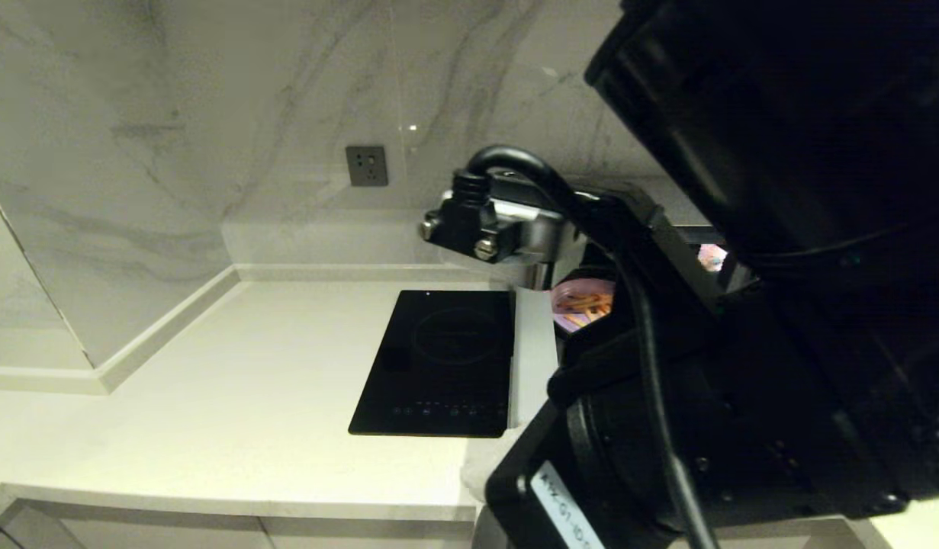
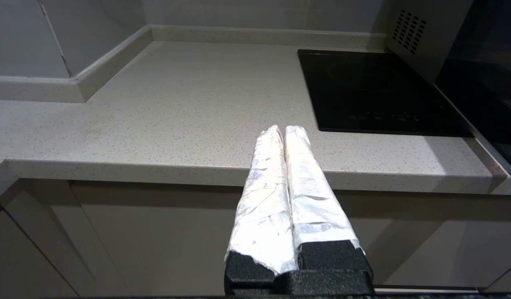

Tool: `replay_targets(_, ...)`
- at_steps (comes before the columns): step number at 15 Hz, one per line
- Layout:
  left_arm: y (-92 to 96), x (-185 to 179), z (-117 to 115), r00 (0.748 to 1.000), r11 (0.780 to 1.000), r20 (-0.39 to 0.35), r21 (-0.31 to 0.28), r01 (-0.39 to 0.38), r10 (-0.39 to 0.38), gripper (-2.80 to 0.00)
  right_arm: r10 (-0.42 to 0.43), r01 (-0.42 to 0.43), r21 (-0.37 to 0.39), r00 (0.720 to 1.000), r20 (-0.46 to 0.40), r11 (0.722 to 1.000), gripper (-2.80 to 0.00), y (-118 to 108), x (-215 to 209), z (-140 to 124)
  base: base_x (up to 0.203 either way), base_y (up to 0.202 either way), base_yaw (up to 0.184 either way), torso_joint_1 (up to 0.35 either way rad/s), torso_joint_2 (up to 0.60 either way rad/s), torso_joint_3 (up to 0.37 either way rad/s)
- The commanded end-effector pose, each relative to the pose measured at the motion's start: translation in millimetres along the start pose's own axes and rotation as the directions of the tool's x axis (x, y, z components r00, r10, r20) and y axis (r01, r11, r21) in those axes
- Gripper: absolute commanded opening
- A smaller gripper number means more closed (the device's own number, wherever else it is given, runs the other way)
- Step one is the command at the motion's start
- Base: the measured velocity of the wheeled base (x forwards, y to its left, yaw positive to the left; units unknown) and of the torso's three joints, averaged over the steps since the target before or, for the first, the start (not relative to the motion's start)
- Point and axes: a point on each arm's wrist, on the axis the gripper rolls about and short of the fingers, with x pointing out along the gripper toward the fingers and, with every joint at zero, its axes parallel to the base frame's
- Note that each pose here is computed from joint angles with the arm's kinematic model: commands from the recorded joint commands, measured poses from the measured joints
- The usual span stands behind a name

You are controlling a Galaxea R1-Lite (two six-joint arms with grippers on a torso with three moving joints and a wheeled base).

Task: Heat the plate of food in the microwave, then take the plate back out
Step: Close the microwave oven

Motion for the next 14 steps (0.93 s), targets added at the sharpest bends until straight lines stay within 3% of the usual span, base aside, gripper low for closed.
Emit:
replay_targets(1,0.0,-0.1,0.0,1.000,1.000,0.002,-0.001,0.000,0.000,-2.80,0.003,-0.004,-0.017,1.000,-0.021,1.000,-2.80,5.6,17.9,5.4,0.000,0.000,0.000,0.000,0.00,0.000)
replay_targets(3,0.0,-0.1,0.0,1.000,1.000,0.002,-0.001,-0.001,0.001,-2.80,-0.010,0.010,-0.015,0.999,-0.031,1.000,-2.80,5.0,23.4,5.3,0.000,0.000,0.000,0.000,0.00,0.000)
replay_targets(7,0.0,0.0,0.0,1.000,1.000,0.001,-0.001,-0.001,0.001,-2.80,-0.115,0.114,-0.013,0.992,-0.055,0.993,-2.80,1.9,45.3,4.6,0.000,0.000,0.000,0.000,0.00,0.000)
replay_targets(10,0.0,-0.1,0.0,1.000,1.000,0.002,-0.001,-0.001,0.001,-2.80,-0.155,0.155,-0.007,0.988,-0.014,0.988,-2.80,0.9,55.8,9.5,0.000,0.000,0.000,0.000,0.00,0.000)
replay_targets(14,0.0,-0.1,0.0,1.000,1.000,0.002,-0.001,-0.001,0.001,-2.80,-0.225,0.225,-0.001,0.974,-0.031,0.974,-2.80,-6.0,59.7,4.6,0.000,0.000,0.000,0.000,0.00,0.000)
